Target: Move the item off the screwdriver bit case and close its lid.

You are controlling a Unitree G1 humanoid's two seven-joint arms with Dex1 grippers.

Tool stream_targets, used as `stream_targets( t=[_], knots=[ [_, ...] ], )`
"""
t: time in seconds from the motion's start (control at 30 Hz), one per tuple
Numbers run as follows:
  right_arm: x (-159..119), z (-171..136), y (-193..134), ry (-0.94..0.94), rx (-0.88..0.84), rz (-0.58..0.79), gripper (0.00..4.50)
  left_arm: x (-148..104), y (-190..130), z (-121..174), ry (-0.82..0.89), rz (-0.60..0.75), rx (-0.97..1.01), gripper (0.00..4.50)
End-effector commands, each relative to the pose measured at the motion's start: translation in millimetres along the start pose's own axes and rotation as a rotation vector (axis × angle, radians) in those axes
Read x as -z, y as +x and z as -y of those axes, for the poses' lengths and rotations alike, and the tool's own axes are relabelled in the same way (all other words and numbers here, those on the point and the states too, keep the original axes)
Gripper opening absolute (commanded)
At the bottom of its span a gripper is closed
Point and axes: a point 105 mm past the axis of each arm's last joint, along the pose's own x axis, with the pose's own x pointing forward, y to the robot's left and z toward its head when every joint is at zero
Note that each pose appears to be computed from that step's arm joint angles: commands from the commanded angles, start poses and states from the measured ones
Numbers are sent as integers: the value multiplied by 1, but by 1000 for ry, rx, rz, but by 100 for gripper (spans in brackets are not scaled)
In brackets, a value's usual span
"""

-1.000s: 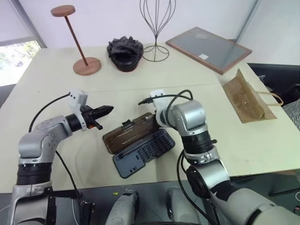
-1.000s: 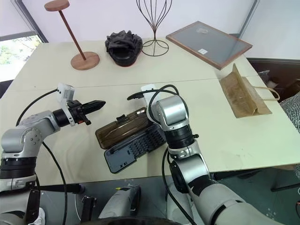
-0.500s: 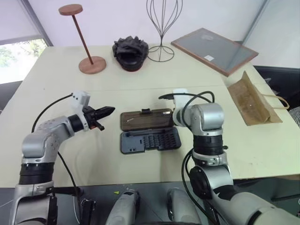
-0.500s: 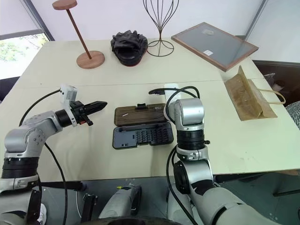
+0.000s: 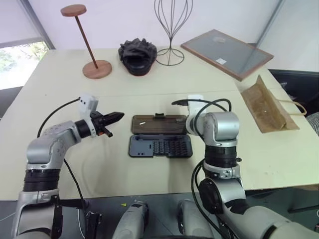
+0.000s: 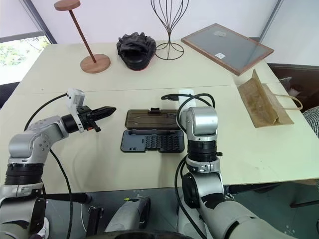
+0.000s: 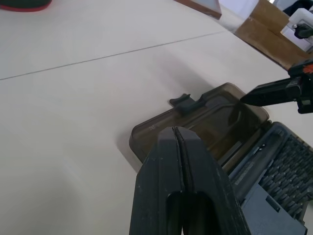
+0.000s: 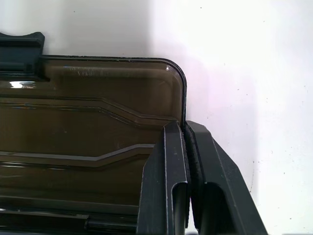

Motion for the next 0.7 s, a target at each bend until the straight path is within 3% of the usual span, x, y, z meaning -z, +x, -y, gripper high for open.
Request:
stream_targets(
  t=[0.03, 0.17, 0.33, 0.47, 0.7],
  knots=[
    [-1, -1, -3, -2, -3, 15, 6, -11, 0, 2, 42, 32, 7, 0],
    [-1, -6, -4, -15, -33, 21, 6, -11, 0, 3, 42, 35, 6, 0],
    [-4, -14, -6, -50, -74, 34, 229, -11, 0, 4, 41, 37, 9, 0],
    [-10, -16, -10, -109, -95, 64, 441, -11, 2, 7, 41, 38, 23, 0],
    [-48, -15, -37, -291, -110, 319, 447, -10, 3, 40, 27, 13, 187, 0]
  ],
)
